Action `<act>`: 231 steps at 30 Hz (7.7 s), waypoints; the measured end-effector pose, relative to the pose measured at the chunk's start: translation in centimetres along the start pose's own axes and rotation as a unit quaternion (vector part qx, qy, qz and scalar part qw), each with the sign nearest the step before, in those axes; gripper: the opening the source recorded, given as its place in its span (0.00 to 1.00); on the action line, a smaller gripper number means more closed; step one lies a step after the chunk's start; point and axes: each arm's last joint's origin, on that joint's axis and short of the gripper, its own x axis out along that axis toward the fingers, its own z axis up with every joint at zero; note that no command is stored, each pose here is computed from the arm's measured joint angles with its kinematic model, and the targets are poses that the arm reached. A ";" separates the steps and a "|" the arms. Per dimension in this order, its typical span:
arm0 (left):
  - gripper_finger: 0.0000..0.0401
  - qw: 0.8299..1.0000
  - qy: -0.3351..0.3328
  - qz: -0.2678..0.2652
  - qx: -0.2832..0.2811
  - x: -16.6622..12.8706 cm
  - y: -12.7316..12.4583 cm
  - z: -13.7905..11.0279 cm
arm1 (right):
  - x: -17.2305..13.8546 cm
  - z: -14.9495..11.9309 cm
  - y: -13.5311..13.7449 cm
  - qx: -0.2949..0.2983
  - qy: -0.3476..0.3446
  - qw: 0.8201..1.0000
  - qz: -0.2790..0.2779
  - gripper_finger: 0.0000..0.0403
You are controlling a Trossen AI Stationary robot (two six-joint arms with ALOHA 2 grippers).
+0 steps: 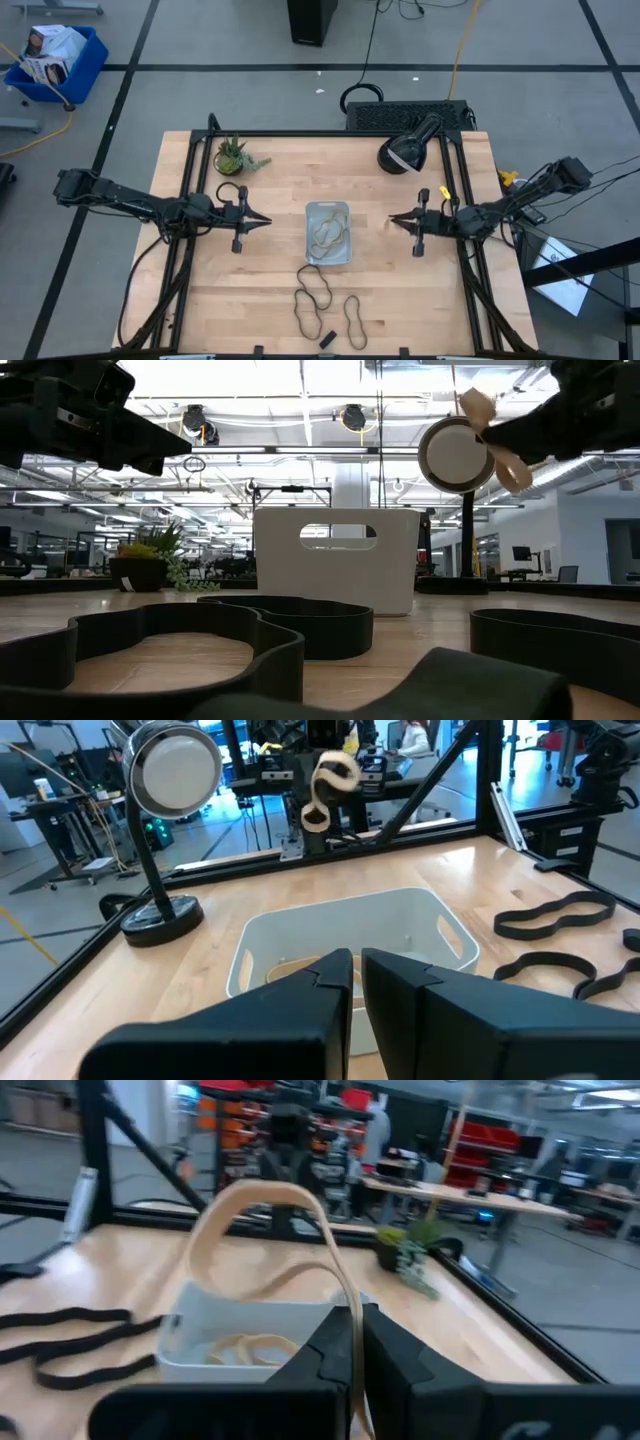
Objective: Pick and place rubber bands into bin
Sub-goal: Put the light brown rubber band into the bin, then put the top black rubber band into the bin
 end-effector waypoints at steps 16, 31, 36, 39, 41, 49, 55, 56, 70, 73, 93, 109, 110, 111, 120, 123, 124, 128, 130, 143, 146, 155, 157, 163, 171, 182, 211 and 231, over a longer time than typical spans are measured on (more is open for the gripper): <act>0.09 1.000 -0.001 0.000 0.001 0.0 0.0 0.0 | 1.0 -0.8 -0.7 0.043 0.004 0.999 0.007 0.01; 0.09 1.000 -0.005 0.001 0.003 0.0 0.0 0.1 | 6.7 2.8 1.4 -0.007 0.002 0.999 0.050 0.01; 0.09 1.000 -0.005 0.001 0.003 0.0 0.0 0.1 | 10.1 3.0 2.3 -0.027 0.027 0.998 0.056 0.01; 0.09 1.000 -0.005 0.001 0.003 0.0 0.0 0.1 | 12.0 2.7 2.8 -0.030 0.039 0.995 0.086 0.00; 0.09 1.000 -0.005 0.001 0.003 0.0 0.0 0.1 | 13.1 2.4 3.1 -0.032 0.048 0.994 0.095 0.00; 0.09 1.000 -0.005 0.001 0.003 0.0 0.0 0.1 | 16.0 -0.3 2.9 -0.035 0.093 0.990 0.097 0.00; 0.09 1.000 -0.005 0.001 0.004 0.0 0.0 0.1 | 16.8 -1.4 2.5 -0.003 0.081 0.990 0.116 0.00; 0.09 1.000 -0.005 0.001 0.004 0.0 0.0 0.1 | 16.9 -1.6 2.4 -0.001 0.085 0.990 0.114 0.00; 0.09 1.000 -0.004 0.001 0.004 0.0 0.0 0.1 | 16.9 -2.1 2.4 0.011 0.101 0.988 0.112 0.16; 0.09 1.000 -0.005 0.001 0.004 0.0 0.0 0.1 | 16.9 -2.1 2.4 0.011 0.102 0.988 0.112 0.23; 0.09 1.000 -0.003 0.001 0.004 0.0 0.0 0.1 | 15.9 0.5 2.6 0.000 0.074 0.990 0.122 0.27; 0.09 1.000 0.003 0.014 0.003 0.0 0.1 0.0 | 7.8 3.4 -0.6 -0.015 -0.025 0.997 0.071 0.00; 0.09 1.000 0.004 0.017 0.004 0.0 0.1 -0.1 | 7.2 3.1 -0.7 -0.014 -0.028 0.998 0.060 0.00; 0.09 1.000 0.007 0.020 0.004 0.0 0.1 -0.1 | 6.7 2.9 -0.7 -0.014 -0.029 0.998 0.045 0.00; 0.09 1.000 0.014 0.025 0.012 0.0 0.1 -0.2 | 3.3 2.3 -1.8 0.000 -0.070 0.998 0.003 0.00; 0.09 1.000 0.015 0.025 0.012 0.0 0.1 -0.2 | 2.4 1.7 -2.1 0.007 -0.077 0.997 0.003 0.00; 0.09 1.000 0.015 0.025 0.012 0.0 0.1 -0.2 | 2.1 1.6 -2.1 0.013 -0.081 0.997 0.003 0.00; 0.09 1.000 0.016 0.025 0.012 0.0 0.1 -0.2 | 1.3 1.5 -2.3 0.016 -0.093 0.995 0.021 0.00; 0.09 1.000 0.016 0.025 0.012 0.0 0.1 -0.2 | 1.0 1.7 -2.4 0.018 -0.105 0.994 0.032 0.00; 0.09 0.999 0.026 0.023 0.013 0.0 0.1 -0.4 | -0.7 1.3 -2.7 0.011 -0.138 0.989 0.060 0.00; 0.09 0.999 0.028 0.022 0.010 0.0 0.1 -0.5 | -1.2 1.9 -3.1 0.022 -0.180 0.982 0.047 0.00; 0.09 0.999 0.024 0.008 -0.039 0.1 -0.2 -0.2 | -1.5 2.1 -3.2 0.028 -0.189 0.981 0.046 0.00; 0.09 0.999 0.021 -0.005 -0.050 0.6 -0.6 0.5 | -1.5 2.1 -3.2 0.023 -0.187 0.981 0.046 0.00; 0.09 0.997 0.031 -0.013 -0.067 3.3 -2.9 3.7 | -1.4 2.0 -3.2 0.021 -0.184 0.982 0.046 0.00; 0.02 0.979 0.189 -0.075 -0.014 9.3 -8.9 5.0 | -1.4 2.0 -3.2 0.017 -0.184 0.982 0.045 0.00; 0.16 0.941 0.306 -0.146 0.017 12.0 -14.6 1.0 | -1.4 2.0 -3.2 0.018 -0.184 0.982 0.044 0.00; 0.49 0.903 0.376 -0.174 0.111 17.9 -13.7 1.6 | -1.4 1.9 -3.2 0.000 -0.179 0.983 0.039 0.00; 0.38 0.836 0.484 -0.208 0.155 17.8 -12.5 -0.9 | -1.3 1.7 -3.2 -0.006 -0.170 0.985 0.040 0.00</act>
